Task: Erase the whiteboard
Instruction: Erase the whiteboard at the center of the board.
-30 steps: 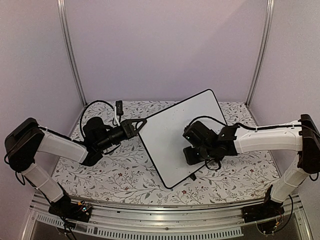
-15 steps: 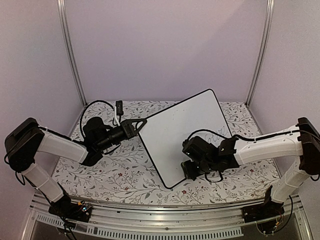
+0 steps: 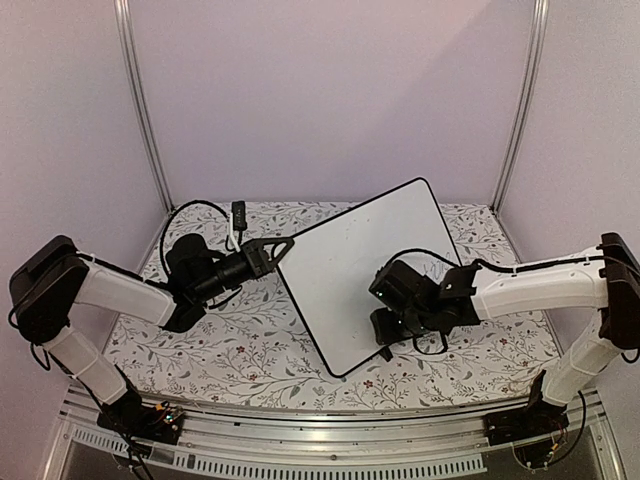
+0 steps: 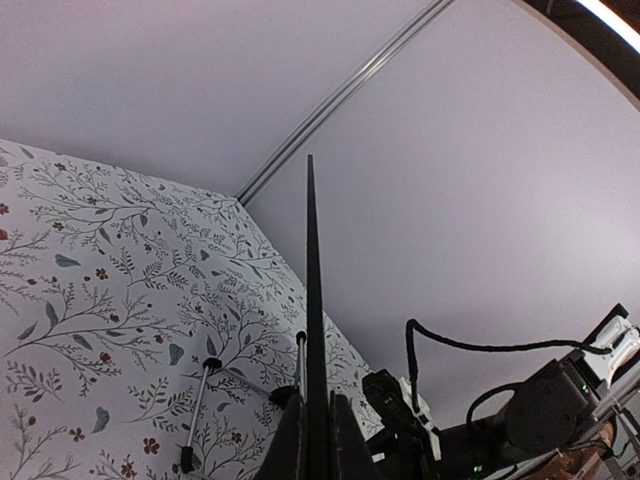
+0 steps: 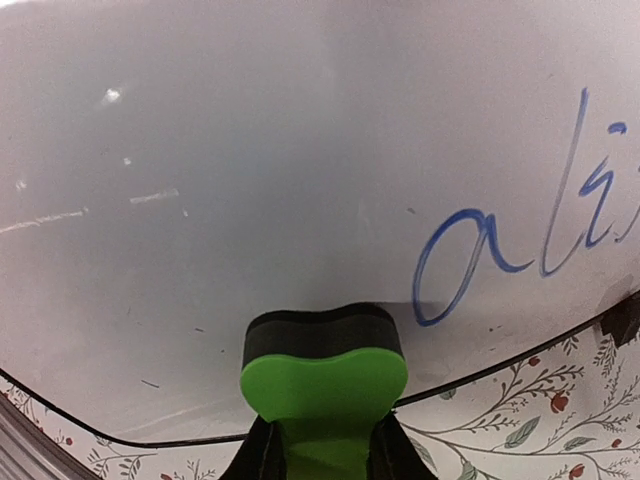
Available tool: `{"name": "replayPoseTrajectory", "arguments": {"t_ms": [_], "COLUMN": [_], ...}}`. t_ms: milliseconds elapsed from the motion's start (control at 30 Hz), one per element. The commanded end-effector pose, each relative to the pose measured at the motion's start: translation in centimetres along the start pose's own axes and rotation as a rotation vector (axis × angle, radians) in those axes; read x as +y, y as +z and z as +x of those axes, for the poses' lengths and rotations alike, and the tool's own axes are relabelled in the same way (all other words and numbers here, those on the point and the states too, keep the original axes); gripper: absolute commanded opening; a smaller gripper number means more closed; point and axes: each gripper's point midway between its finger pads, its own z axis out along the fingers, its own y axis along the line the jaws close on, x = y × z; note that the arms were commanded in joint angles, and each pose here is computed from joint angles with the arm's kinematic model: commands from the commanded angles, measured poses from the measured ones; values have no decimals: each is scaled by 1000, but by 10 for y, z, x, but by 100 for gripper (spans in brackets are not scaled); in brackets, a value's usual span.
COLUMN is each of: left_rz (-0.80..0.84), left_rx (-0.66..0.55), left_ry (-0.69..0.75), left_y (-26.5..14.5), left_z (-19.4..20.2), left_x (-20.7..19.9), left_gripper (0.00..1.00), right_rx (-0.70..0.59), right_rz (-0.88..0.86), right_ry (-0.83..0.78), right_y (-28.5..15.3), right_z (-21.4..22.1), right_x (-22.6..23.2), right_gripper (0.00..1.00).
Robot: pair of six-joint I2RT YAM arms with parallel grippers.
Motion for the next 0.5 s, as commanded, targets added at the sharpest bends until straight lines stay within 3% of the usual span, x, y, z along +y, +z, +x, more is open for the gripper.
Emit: {"name": "replayPoseTrajectory", "arguments": {"t_ms": [0, 167, 467], "left_rz": [64, 65, 63], "left_rx": [138, 137, 138], "left_ry": [-16, -16, -16], "left_y": [4, 4, 4], "left_z": [37, 36, 37], "left_x": [-14, -14, -13], "left_gripper": [0, 0, 0], "right_rx": [-111, -92, 11], "right_rz": [51, 40, 14], "right_ry": [18, -1, -7], "right_y": [-9, -5, 4], "right_z": [-42, -43, 9], "right_x": [-10, -7, 5], "right_gripper": [0, 0, 0]}}
